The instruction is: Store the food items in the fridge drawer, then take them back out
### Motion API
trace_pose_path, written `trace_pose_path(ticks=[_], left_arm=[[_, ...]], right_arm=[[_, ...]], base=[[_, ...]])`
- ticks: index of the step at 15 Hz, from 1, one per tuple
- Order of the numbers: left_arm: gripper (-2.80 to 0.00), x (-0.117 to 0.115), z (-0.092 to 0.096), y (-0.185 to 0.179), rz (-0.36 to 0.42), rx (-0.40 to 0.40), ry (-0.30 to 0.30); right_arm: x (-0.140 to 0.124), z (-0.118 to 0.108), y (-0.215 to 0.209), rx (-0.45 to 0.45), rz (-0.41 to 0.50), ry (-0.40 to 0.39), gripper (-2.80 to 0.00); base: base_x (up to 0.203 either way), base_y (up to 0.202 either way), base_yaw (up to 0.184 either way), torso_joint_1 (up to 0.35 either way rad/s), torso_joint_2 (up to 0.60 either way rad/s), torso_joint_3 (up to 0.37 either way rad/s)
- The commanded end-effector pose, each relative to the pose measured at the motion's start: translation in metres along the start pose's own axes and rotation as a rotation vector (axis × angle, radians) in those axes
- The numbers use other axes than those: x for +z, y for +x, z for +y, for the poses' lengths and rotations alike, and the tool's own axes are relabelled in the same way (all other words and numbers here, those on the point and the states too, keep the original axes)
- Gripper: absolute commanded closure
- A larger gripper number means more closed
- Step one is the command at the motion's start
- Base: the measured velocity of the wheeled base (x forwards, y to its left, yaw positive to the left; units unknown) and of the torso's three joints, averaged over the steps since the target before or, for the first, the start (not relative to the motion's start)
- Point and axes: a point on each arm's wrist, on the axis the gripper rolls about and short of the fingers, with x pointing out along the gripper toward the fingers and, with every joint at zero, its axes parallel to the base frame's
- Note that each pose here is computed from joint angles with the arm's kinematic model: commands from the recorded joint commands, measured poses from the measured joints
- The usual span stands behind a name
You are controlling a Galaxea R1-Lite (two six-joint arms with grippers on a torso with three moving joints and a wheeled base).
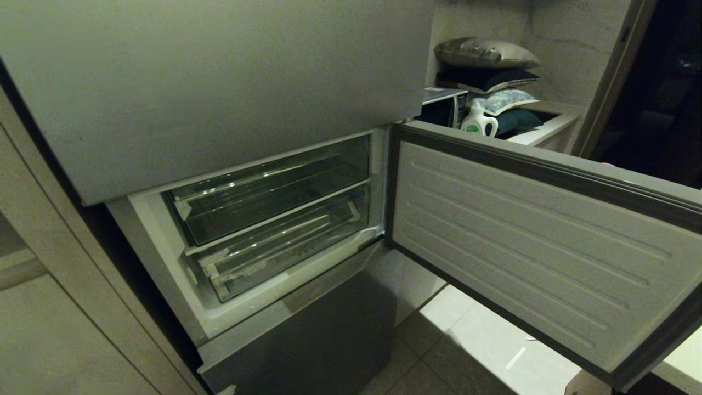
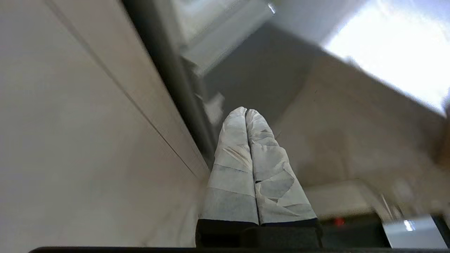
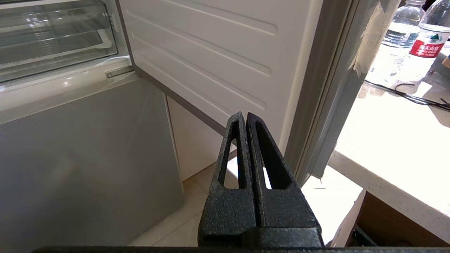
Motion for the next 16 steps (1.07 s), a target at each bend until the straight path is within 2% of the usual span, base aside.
trace_pose_path(ticks=[1, 2, 4, 11, 16], left_arm=[[0.0, -0.0085, -0.0017, -0.0121, -0.16, 0.025, 0.004], [0.0, -0.0119, -0.0024, -0.0166, -0.234, 0.019, 0.011], [0.0, -0.0141, -0.003, -0.0189, -0.279, 0.002, 0.001], [0.0, -0.0138, -0.003, -0.0186, -0.276, -0.004, -0.013], [0.0, -0.0138, -0.0026, -0.0186, -0.275, 0.014, -0.022]], right_arm=[[-0.0069, 0.0, 0.0014, 0.001, 0.024, 0.0, 0.0], [-0.0066, 0.0, 0.0013, 0.001, 0.024, -0.002, 0.0], [-0.0064, -0.0001, 0.0013, 0.0, 0.022, -0.001, 0.0], [-0.0065, -0.0001, 0.0013, 0.0, 0.022, -0.001, 0.0], [-0.0066, -0.0001, 0.0012, 0.0, 0.027, -0.001, 0.0]], base=[[0.0, 0.0, 0.0, 0.0, 0.0, 0.0], [0.0, 0.0, 0.0, 0.0, 0.0, 0.0], [0.0, 0.0, 0.0, 0.0, 0.0, 0.0], [0.0, 0.0, 0.0, 0.0, 0.0, 0.0], [-0.17, 0.0, 0.0, 0.004, 0.0, 0.003]])
